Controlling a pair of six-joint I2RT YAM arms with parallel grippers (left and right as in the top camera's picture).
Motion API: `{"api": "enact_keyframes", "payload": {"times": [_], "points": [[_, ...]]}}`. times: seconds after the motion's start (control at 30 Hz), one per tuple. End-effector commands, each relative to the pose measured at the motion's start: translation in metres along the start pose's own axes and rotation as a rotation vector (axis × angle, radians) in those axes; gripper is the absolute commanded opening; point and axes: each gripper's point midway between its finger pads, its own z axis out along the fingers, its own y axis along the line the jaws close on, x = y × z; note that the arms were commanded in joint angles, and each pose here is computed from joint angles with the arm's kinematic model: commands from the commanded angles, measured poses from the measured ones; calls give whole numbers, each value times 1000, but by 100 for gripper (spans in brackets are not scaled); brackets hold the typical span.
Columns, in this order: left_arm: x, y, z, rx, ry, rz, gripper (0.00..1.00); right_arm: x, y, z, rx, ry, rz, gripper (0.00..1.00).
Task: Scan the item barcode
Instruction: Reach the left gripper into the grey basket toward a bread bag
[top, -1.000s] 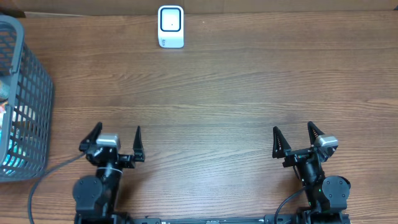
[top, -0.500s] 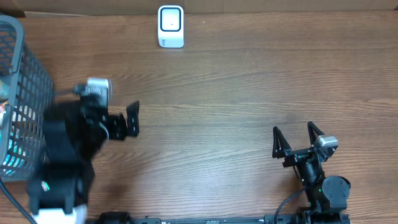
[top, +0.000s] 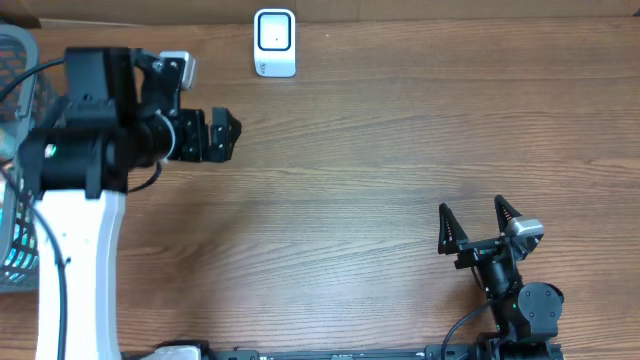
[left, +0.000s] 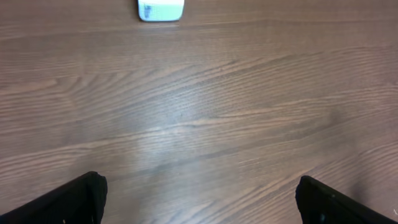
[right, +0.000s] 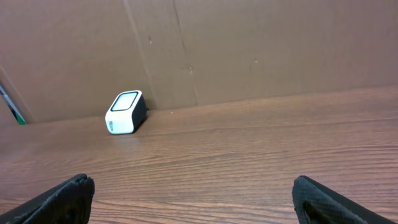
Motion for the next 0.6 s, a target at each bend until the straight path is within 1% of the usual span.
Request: {"api": "enact_keyframes", "payload": {"times": [0.0, 0.07, 0.17, 0.33, 0.47, 0.57], "points": [[-17, 4, 3, 2, -40, -55, 100, 2, -1, 0, 1, -4, -2, 100], [-30, 19, -3, -65, -94, -148, 100, 2, -1, 0, 1, -4, -1, 100], [-55, 48, -29, -187, -219, -264, 100, 2, -1, 0, 2, -4, -1, 100], [-83, 107, -99, -390, -440, -455, 100, 2, -1, 0, 1, -4, -1, 100], [-84, 156, -151, -521, -586, -615, 100, 2, -1, 0, 2, -4, -1, 100], [-65, 202, -182, -659, -648, -753, 100, 2, -1, 0, 2, -4, -1, 100]]}}
